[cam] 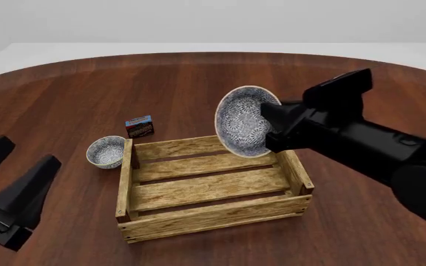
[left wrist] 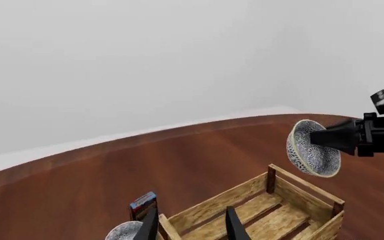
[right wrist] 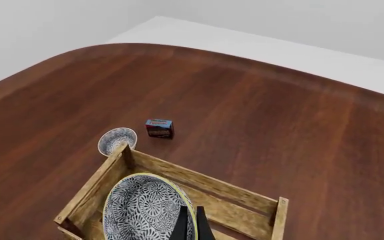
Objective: Stack the right bowl on the left bowl and place them in the tray.
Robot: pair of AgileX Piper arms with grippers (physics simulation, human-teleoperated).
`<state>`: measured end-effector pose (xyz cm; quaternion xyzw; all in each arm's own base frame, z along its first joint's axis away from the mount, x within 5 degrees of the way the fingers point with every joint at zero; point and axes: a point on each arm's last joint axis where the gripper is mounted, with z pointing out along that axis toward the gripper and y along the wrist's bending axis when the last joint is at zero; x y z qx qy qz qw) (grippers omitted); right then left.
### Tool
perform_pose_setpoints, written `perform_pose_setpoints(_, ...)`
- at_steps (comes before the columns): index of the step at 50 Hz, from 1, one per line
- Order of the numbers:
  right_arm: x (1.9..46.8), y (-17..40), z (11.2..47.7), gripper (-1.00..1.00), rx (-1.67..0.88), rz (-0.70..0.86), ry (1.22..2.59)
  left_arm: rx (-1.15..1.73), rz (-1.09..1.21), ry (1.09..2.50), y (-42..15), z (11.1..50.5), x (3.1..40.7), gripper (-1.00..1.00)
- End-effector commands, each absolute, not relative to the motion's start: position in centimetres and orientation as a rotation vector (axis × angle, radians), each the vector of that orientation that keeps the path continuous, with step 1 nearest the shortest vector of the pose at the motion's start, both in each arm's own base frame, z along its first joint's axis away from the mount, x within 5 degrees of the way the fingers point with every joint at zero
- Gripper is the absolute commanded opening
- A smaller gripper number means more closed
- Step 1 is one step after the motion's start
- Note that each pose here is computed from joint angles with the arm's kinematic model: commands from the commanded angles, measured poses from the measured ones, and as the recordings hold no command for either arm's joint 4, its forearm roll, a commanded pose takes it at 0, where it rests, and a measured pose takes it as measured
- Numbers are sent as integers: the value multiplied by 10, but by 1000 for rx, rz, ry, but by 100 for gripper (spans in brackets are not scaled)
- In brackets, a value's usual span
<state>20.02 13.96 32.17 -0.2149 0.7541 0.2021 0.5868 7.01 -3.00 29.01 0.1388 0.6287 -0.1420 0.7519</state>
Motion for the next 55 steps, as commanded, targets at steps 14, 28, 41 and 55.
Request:
perform_pose_setpoints(14,205,143,321,-100,-480,488,1765,475,-500,1377,-82,311,112,100)
perform_pose_setpoints(28,203,143,320,-100,-481,493,1767,515,-542,1367,-106,318,128,100)
perform_pose_setpoints(41,204,144,320,-100,-481,499,1770,542,-570,1395,-133,316,151,100)
perform_pose_setpoints(55,207,149,316,-100,-482,505,1782,550,-627,1441,-161,306,171,100)
